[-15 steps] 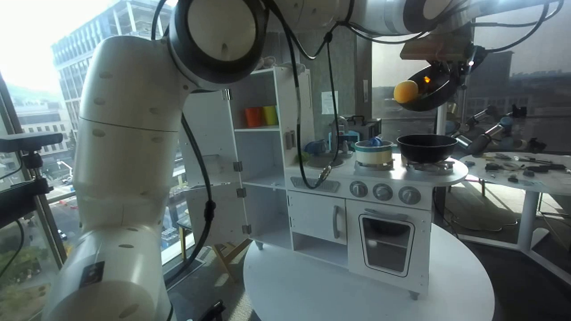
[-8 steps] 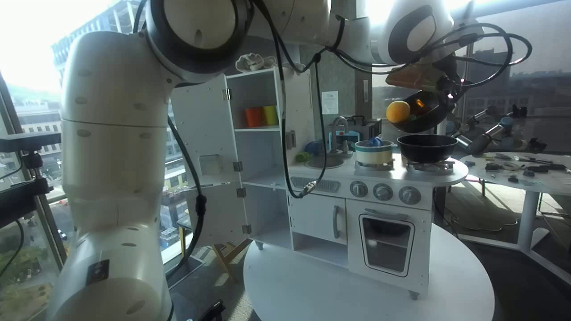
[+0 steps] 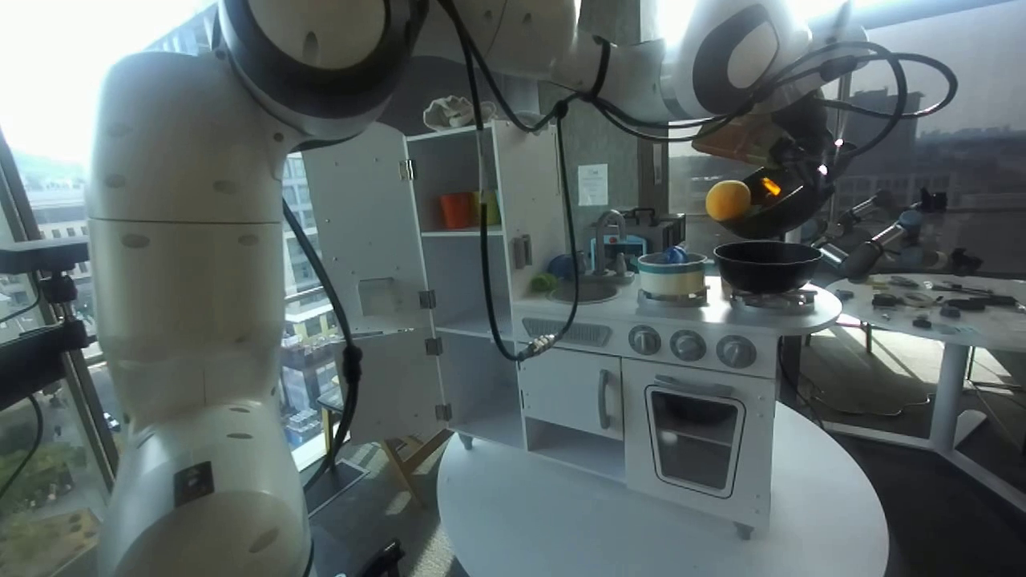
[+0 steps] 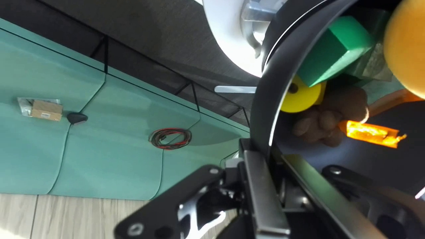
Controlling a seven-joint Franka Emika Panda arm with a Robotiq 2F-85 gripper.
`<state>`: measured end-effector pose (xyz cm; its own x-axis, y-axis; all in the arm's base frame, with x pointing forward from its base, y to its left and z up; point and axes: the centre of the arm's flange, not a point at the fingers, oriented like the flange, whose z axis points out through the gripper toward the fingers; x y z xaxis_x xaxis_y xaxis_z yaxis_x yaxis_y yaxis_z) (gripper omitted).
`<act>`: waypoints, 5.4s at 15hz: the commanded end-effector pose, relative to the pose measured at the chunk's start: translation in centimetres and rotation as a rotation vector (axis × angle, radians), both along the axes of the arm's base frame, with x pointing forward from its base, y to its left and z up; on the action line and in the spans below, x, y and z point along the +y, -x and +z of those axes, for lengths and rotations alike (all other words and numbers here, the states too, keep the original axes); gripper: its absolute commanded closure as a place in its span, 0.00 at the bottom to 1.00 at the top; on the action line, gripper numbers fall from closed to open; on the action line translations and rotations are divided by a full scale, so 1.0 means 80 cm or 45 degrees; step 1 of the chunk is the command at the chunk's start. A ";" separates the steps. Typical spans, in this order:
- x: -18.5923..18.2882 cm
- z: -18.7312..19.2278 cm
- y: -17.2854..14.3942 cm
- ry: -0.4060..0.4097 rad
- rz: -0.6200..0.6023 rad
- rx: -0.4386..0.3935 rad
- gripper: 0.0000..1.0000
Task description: Pour the contents in the bowl on the left into the bowl on the right.
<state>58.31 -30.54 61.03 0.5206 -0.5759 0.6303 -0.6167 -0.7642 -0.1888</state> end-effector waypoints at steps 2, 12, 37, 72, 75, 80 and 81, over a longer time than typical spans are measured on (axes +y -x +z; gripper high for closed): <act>0.005 0.024 0.029 0.032 -0.130 -0.071 0.86; 0.016 0.058 0.005 0.089 -0.283 -0.076 0.87; 0.109 0.064 -0.060 0.388 -0.821 0.137 0.87; 0.179 0.043 -0.155 0.862 -1.062 0.517 0.87; 0.187 0.039 -0.164 0.887 -1.066 0.516 0.87; 0.199 0.035 -0.180 0.947 -1.076 0.528 0.87; 0.201 0.035 -0.181 0.956 -1.077 0.530 0.86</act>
<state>69.83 -14.90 61.24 0.3903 -0.4361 0.8109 -0.8918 0.0399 0.4507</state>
